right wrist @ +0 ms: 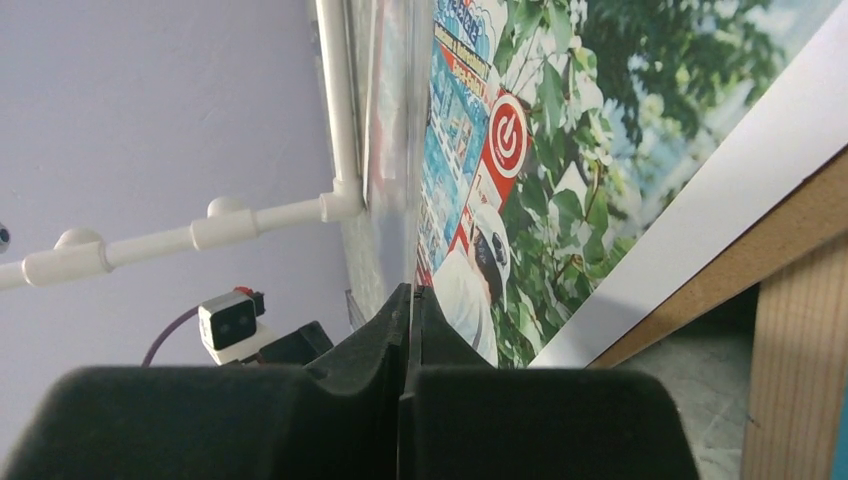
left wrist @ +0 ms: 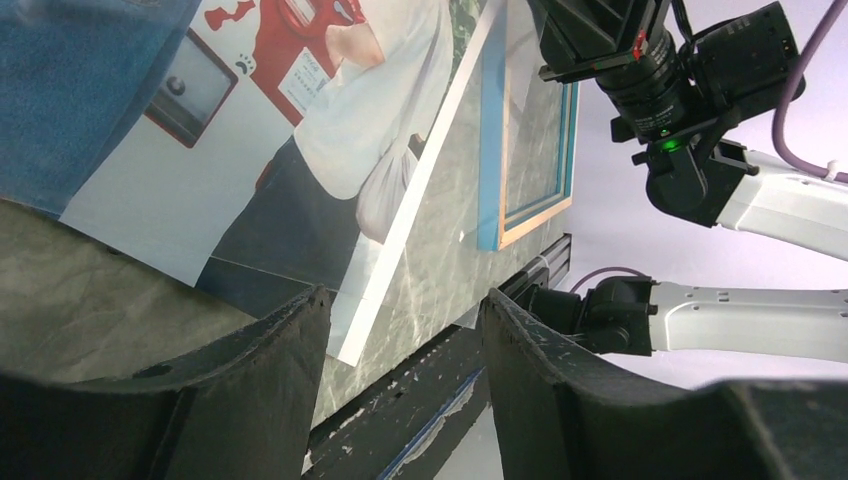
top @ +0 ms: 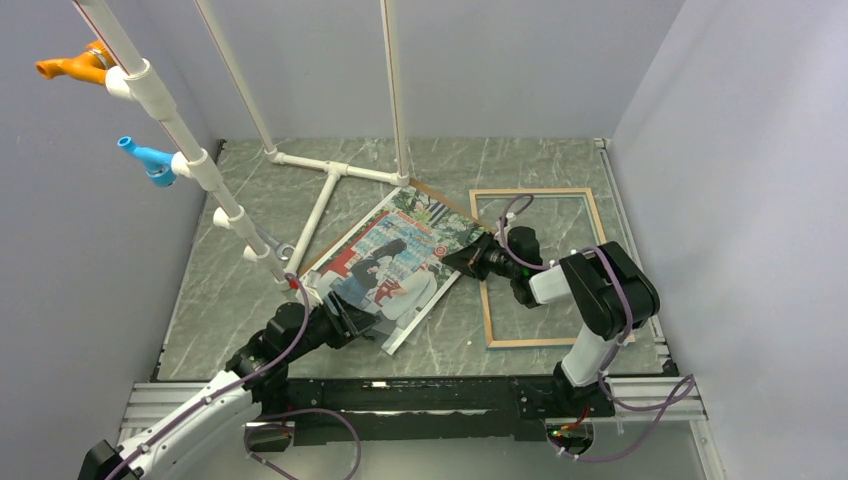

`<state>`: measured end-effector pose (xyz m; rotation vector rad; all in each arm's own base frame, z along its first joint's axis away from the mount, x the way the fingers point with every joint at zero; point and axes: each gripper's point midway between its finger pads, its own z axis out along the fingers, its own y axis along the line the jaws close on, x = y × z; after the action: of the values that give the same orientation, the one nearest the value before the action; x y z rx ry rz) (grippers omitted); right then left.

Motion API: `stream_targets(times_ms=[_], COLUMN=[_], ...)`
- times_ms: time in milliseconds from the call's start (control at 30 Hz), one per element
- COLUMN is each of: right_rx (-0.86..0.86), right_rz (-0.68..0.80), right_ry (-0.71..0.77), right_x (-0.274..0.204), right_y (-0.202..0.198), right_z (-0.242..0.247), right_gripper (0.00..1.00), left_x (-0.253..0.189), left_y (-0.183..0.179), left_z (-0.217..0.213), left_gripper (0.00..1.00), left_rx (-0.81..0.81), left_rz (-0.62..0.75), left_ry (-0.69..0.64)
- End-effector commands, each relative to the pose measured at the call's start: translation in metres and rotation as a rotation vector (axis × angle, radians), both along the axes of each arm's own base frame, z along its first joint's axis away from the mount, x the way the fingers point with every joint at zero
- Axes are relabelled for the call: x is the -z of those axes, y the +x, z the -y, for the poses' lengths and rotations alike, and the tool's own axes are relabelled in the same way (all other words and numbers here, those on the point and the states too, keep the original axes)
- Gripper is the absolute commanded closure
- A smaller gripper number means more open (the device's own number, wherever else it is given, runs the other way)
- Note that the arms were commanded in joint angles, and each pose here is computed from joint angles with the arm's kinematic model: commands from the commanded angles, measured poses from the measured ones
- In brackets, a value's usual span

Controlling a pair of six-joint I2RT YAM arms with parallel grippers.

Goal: Put the photo into the frame

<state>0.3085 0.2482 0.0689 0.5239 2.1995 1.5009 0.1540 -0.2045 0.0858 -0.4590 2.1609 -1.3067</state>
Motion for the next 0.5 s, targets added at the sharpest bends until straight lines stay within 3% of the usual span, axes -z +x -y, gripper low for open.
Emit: stream_targets(times_ms=[0, 233, 467], right_rx=[0.019, 0.047, 0.160], right_rz=[0.083, 0.128, 0.250], right_ry=[0.001, -0.085, -0.263], right_x=[-0.024, -0.054, -0.122], right_y=[0.007, -0.006, -0.020], right_z=[0.003, 0.018, 0.058], right_gripper=[1.00, 1.00, 1.00], left_x=[-0.016, -0.035, -0.053], left_y=[0.001, 0.000, -0.001], left_z=[0.001, -0.001, 0.002], left_gripper=[0.37, 0.26, 0.15], left_rx=[0.006, 0.032, 0.111], left_rz=[0.036, 0.095, 0.157], left_ry=[-0.005, 0.022, 0.105])
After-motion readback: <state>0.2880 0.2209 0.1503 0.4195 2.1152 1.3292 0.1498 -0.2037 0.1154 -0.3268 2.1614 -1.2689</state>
